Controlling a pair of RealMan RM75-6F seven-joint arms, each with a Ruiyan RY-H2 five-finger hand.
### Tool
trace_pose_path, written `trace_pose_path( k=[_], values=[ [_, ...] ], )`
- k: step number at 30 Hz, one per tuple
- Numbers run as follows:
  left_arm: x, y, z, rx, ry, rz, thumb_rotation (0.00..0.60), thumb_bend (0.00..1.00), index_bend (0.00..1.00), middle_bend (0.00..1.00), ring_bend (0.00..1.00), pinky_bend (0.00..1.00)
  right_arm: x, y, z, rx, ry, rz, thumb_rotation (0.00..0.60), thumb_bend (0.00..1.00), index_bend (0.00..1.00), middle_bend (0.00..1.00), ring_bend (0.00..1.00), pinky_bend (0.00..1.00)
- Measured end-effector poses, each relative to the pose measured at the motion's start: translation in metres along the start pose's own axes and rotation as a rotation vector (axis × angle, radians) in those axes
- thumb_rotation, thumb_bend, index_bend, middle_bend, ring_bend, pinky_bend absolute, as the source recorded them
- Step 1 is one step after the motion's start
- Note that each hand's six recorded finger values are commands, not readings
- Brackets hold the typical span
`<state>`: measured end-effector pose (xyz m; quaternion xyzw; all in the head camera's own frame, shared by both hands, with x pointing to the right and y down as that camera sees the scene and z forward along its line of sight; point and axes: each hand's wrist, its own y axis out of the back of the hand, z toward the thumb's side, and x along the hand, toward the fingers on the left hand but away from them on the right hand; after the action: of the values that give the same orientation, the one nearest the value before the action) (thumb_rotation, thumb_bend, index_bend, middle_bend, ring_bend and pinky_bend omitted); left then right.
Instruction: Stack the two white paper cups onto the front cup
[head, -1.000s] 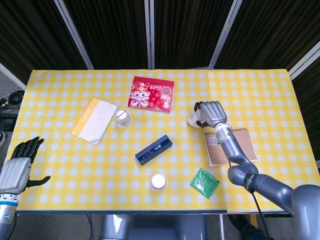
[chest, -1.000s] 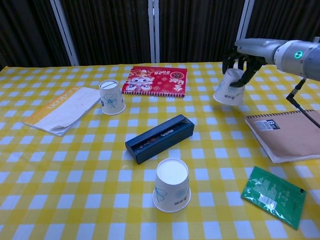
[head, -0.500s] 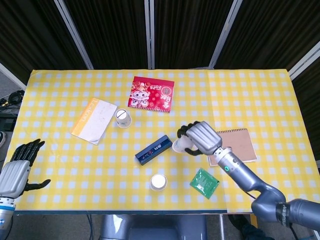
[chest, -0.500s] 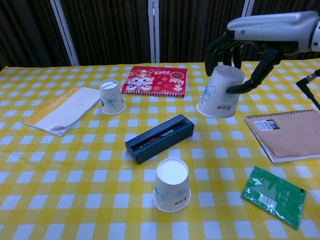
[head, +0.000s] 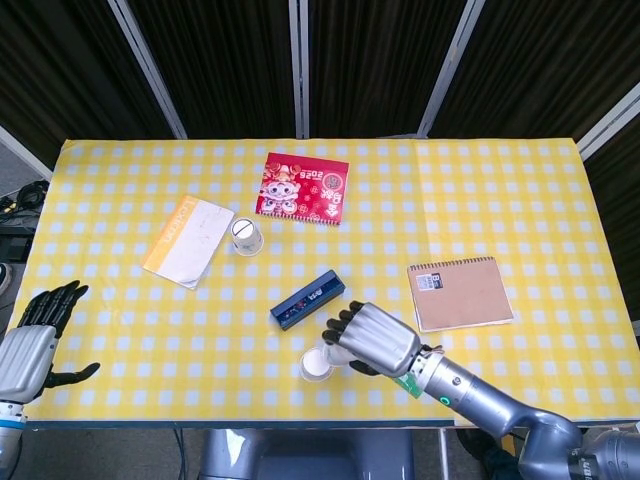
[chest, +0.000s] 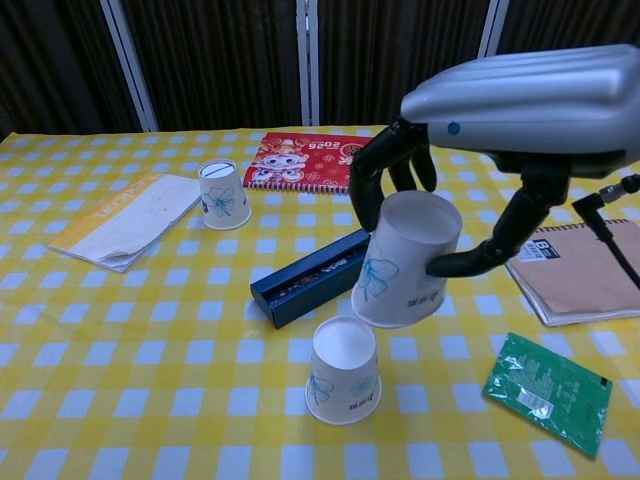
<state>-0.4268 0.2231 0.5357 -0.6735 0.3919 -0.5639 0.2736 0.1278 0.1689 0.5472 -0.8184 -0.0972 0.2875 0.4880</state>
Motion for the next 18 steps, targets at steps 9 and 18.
trace_pose_path(
  k=[9, 18],
  values=[
    [0.0, 0.001, -0.001, -0.005, -0.001, 0.0, 0.6, 0.0, 0.0, 0.0, 0.0, 0.0, -0.02, -0.011, 0.027, 0.024, 0.047, 0.021, 0.6, 0.22, 0.45, 0.49, 0.45, 0.46],
    [0.0, 0.001, -0.003, -0.01, -0.001, -0.005, 0.6, 0.0, 0.0, 0.0, 0.0, 0.0, -0.034, -0.029, 0.034, 0.037, 0.025, 0.048, 0.6, 0.21, 0.44, 0.49, 0.45, 0.46]
  ],
)
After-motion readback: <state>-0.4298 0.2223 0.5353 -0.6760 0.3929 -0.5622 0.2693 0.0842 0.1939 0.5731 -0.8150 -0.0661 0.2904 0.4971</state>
